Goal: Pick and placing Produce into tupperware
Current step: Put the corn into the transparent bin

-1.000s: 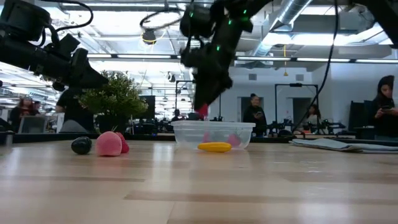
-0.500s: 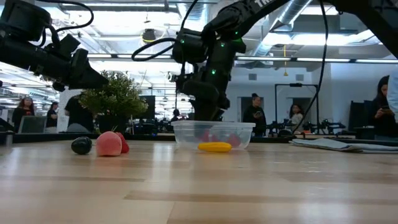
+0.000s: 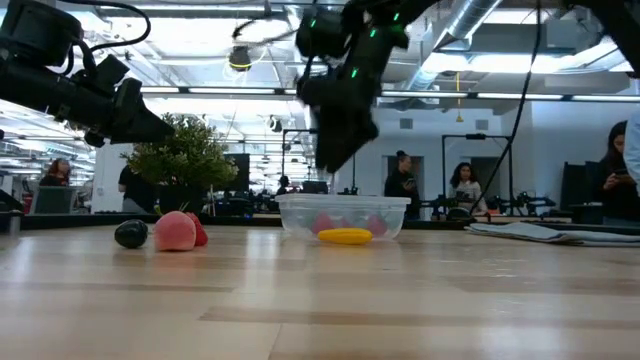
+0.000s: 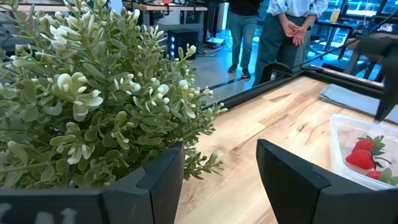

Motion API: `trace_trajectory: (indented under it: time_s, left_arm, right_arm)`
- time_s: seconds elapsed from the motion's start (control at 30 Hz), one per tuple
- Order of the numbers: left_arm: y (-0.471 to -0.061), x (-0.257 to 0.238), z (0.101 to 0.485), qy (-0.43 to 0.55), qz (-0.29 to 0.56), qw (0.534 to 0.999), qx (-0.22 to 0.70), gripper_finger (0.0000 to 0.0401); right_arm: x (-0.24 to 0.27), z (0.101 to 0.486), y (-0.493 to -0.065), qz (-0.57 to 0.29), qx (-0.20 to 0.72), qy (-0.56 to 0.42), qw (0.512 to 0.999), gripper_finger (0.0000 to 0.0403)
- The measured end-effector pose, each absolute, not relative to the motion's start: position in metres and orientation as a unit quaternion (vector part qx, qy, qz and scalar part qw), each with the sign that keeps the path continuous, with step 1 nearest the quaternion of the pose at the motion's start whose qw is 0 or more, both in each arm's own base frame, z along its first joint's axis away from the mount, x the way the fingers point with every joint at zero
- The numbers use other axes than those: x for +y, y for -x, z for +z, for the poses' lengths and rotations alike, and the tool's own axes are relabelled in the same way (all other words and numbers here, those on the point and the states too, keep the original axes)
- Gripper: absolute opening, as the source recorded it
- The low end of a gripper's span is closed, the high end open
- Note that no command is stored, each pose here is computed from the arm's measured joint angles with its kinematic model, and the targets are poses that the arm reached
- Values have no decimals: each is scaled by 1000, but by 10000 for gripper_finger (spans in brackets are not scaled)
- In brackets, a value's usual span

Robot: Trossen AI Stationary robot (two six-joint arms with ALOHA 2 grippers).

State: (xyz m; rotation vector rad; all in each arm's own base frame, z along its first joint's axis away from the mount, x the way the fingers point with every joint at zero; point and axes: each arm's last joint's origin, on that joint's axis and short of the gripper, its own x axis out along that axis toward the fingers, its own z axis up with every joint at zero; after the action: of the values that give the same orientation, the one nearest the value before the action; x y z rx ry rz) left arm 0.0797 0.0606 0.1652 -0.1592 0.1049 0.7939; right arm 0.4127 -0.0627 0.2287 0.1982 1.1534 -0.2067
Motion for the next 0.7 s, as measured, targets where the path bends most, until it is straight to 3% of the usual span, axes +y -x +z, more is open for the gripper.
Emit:
trace_trajectory:
  time_s: [0.2, 0.37, 0.7]
  left_arm:
    - [-80, 61, 165, 77, 386, 918, 51, 192]
    - [-80, 61, 165, 78, 386, 918, 51, 192]
    - [-80, 61, 165, 78, 386, 918, 51, 192]
  right_arm:
    - [-39, 261, -398, -80, 535, -90, 836, 244]
    - [-12, 260, -395, -78, 549, -108, 825, 244]
    - [21, 239, -398, -219, 549, -142, 794, 244]
